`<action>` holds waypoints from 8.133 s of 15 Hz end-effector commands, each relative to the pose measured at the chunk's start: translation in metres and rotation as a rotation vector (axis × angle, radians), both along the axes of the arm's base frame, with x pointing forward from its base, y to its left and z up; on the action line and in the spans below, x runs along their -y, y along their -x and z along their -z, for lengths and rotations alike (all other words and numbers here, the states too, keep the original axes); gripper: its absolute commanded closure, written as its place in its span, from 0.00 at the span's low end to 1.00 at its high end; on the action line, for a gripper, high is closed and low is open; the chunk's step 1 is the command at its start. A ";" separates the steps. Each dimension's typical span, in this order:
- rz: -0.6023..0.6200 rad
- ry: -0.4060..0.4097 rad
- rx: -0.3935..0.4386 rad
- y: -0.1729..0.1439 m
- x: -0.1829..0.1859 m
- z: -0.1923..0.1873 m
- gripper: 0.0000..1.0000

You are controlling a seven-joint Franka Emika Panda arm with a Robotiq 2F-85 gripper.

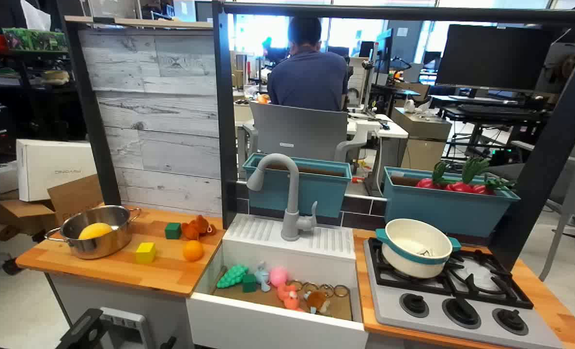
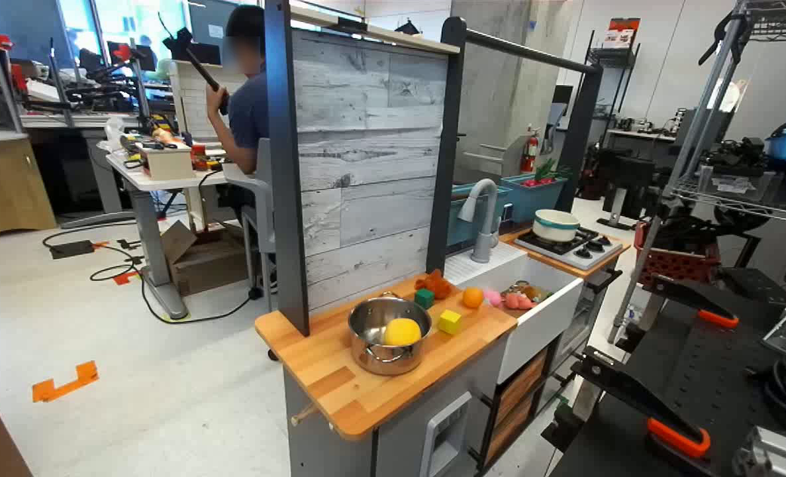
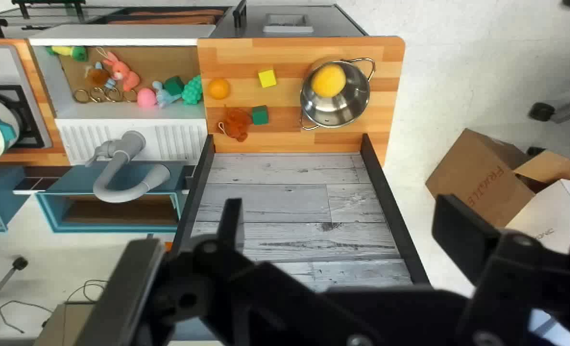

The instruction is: Remove the yellow plush toy from the silver pot, put it in the sink and put the yellow block, plastic orange and brown toy in the silver pot

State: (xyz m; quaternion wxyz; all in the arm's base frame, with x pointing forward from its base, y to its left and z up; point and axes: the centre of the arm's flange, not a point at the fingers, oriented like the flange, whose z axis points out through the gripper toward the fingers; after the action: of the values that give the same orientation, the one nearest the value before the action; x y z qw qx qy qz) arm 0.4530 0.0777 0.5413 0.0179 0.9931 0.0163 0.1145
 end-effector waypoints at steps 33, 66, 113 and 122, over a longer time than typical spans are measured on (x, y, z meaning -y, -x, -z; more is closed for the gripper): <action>-0.064 0.013 -0.191 -0.143 -0.051 0.250 0.00; 0.186 0.187 -0.268 -0.208 -0.081 0.432 0.00; 0.310 -0.011 -0.053 -0.169 -0.046 0.232 0.95; 0.740 0.080 -0.024 -0.098 0.133 0.202 0.95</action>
State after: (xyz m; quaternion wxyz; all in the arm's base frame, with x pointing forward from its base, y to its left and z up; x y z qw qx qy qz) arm 0.5799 -0.0167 0.3346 0.0707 0.9542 -0.2832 0.0658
